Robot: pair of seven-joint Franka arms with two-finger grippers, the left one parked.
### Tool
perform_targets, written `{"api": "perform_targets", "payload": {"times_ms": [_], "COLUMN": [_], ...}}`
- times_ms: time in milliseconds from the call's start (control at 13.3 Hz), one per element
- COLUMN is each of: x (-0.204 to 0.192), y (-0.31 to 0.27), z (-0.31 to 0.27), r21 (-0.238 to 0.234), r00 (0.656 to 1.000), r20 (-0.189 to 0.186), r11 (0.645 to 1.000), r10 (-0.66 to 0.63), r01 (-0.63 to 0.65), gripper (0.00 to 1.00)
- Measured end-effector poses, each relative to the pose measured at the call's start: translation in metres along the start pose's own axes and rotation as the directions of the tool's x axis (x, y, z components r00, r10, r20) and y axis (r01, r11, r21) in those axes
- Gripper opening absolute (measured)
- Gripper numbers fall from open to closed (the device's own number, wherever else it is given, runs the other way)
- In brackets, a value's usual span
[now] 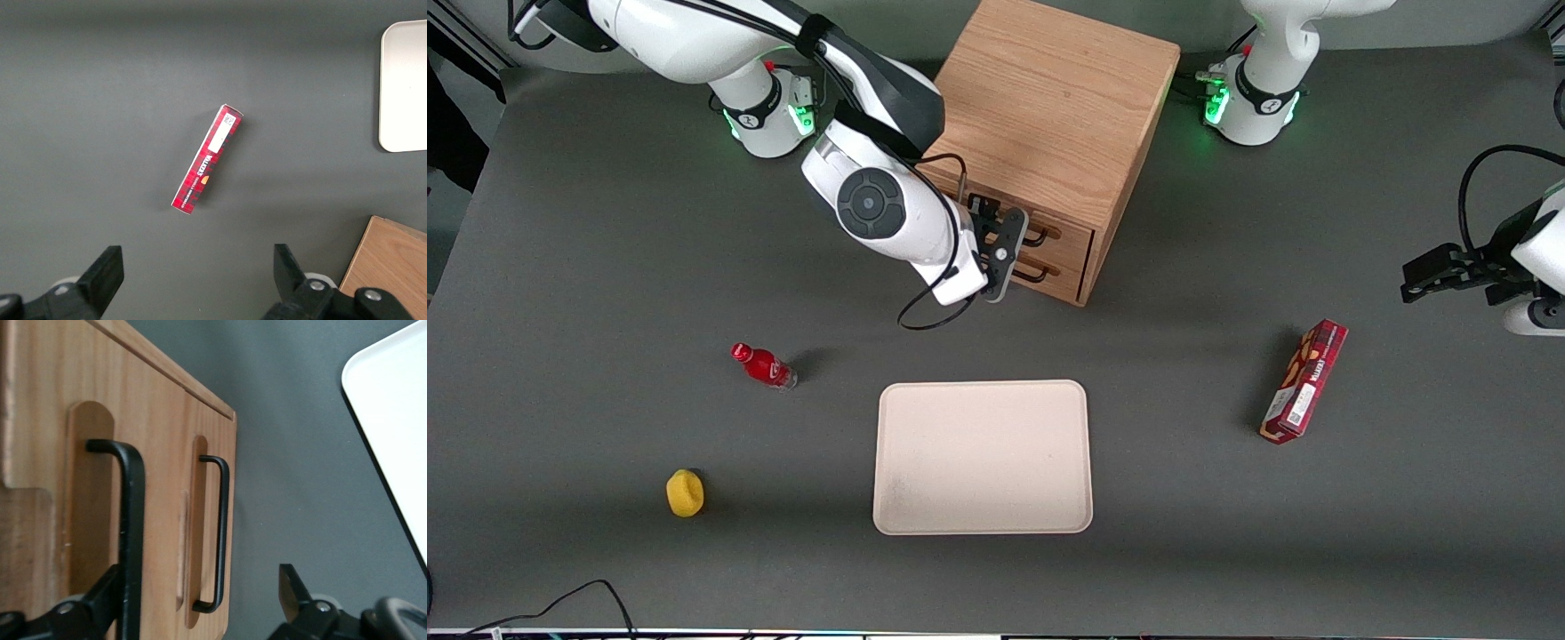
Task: Open upper drawer
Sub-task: 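Pull the upper drawer outward by its handle with the right gripper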
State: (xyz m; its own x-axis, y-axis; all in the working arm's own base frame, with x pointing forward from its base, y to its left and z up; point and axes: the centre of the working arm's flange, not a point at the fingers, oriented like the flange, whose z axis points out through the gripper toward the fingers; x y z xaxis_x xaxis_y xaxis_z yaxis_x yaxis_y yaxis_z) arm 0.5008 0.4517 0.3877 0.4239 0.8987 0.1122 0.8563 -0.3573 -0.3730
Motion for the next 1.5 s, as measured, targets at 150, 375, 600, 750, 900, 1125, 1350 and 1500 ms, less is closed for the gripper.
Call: {"api": "perform_targets", "payload": {"times_ms": [150,375,600,750,900,1125,1350,1500], "x": [0.000,-0.009,-0.017,-0.019,-0.026,-0.035,-0.042,-0.048], "y": [0.002,0.029,0.063,0.077,0.096,0.123,0.140,0.151], "z": [-0.001,-0.010,-0.026,-0.037,-0.048,-0.064,-0.071,-0.075], "r21": [-0.007,-0.066,-0.116,-0.144,-0.169,-0.215,-0.254,-0.276], "r00": [1.000,1.000,0.997,0.994,0.989,0.978,0.975,0.974], "r20": [0.001,0.001,-0.050,-0.084,-0.110,-0.168,-0.198,-0.207], "r11": [1.000,0.998,0.991,0.986,0.978,0.963,0.955,0.950], "r10": [-0.001,0.021,0.059,0.075,0.100,0.128,0.102,0.091], "r01": [0.001,-0.021,-0.064,-0.086,-0.118,-0.163,-0.152,-0.147], "gripper": [1.00,1.00,1.00,1.00,1.00,1.00,1.00,1.00]}}
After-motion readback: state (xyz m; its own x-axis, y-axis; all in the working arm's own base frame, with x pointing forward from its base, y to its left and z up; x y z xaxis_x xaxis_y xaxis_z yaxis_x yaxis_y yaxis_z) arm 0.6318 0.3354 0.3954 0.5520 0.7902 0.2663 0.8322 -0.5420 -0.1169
